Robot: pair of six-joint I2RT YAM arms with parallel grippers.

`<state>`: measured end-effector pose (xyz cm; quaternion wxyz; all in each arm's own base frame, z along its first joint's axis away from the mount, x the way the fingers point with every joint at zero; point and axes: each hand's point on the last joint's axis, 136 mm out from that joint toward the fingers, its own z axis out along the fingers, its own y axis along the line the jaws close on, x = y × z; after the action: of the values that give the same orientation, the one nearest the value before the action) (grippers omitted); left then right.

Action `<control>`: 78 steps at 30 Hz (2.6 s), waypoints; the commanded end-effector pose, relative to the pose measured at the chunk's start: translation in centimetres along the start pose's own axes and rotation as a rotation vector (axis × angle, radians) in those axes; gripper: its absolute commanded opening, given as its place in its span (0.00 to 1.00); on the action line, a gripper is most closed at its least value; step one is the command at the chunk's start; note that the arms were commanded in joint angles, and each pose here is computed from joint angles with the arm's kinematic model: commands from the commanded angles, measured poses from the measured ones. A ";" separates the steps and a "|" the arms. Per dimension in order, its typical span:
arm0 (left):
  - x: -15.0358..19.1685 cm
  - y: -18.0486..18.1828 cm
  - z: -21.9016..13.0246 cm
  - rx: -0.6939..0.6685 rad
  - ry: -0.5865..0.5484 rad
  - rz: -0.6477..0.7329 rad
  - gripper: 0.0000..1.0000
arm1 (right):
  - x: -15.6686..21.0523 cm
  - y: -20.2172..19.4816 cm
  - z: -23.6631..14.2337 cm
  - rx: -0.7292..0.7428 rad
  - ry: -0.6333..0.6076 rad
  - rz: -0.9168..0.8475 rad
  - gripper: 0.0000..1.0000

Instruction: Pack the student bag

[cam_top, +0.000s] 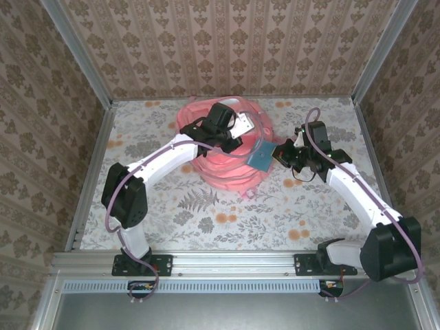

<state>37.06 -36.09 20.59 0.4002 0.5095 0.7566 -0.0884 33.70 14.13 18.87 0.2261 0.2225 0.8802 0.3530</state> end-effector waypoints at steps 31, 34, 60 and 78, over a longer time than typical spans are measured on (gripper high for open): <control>-7.6 1.4 -2.3 0.102 -0.256 -0.249 0.01 | -0.6 2.1 7.7 -0.110 -0.021 0.301 0.34; -7.2 0.5 -1.8 0.172 -0.228 -0.268 0.12 | 0.6 -0.7 5.8 -0.020 -0.055 0.268 0.37; 12.9 2.8 -4.5 0.097 -0.059 -0.706 0.84 | -0.8 0.7 6.8 0.035 -0.035 0.089 0.43; 12.3 -1.3 -0.2 0.250 -0.033 -0.373 0.61 | -7.2 -2.9 9.7 0.118 -0.036 0.105 0.32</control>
<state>33.44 -26.43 11.04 0.3062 0.3583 0.8412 -0.2651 44.11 13.13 11.63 0.2150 0.3062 0.8765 0.3029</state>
